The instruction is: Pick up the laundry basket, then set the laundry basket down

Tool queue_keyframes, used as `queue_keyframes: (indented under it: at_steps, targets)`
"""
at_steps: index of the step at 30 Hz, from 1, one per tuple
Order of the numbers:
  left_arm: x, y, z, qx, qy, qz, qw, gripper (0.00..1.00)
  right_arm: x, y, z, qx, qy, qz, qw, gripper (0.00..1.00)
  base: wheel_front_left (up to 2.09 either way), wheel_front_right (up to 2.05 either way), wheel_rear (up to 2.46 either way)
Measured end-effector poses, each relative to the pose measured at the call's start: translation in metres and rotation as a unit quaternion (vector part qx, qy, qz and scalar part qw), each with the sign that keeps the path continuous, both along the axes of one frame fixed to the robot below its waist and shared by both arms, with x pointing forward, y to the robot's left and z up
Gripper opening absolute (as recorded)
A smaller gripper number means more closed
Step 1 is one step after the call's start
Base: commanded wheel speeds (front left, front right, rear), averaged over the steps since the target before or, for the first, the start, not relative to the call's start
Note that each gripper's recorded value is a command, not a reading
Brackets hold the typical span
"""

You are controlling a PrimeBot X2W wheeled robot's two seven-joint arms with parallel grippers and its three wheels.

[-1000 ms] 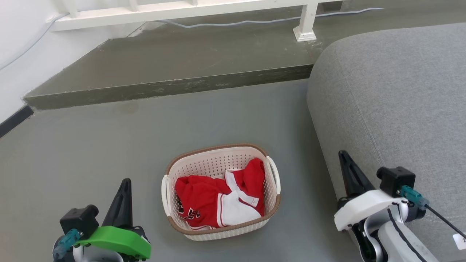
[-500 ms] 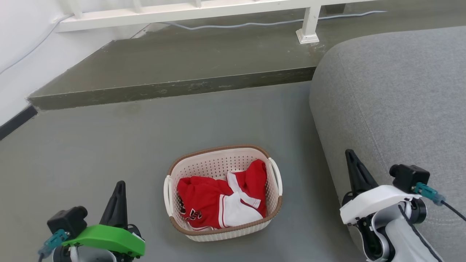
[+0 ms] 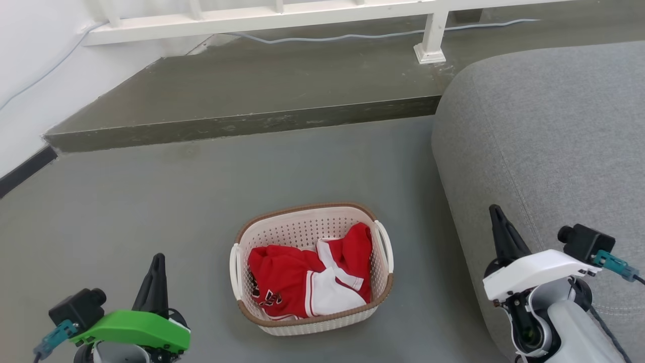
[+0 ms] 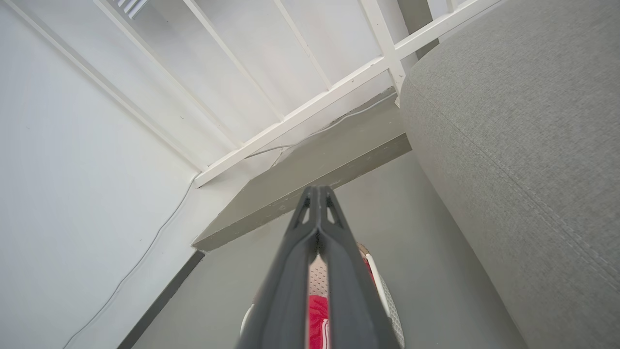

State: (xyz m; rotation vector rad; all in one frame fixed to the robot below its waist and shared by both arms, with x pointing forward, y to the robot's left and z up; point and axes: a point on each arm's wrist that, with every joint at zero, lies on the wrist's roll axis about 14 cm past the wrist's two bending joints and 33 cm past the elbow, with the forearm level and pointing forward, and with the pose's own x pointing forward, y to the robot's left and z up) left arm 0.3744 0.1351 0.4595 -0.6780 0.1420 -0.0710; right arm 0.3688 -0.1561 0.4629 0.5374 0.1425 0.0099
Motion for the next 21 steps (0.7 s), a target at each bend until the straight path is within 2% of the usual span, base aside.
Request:
queue_keyframes:
  at_steps: [21]
  targets:
    - [-0.002,0.016,-0.003,-0.102,0.028,0.033,0.994,0.0,0.003,-0.013,-0.001,0.124,0.021,-0.032,0.992,0.0,0.0,0.0,0.0]
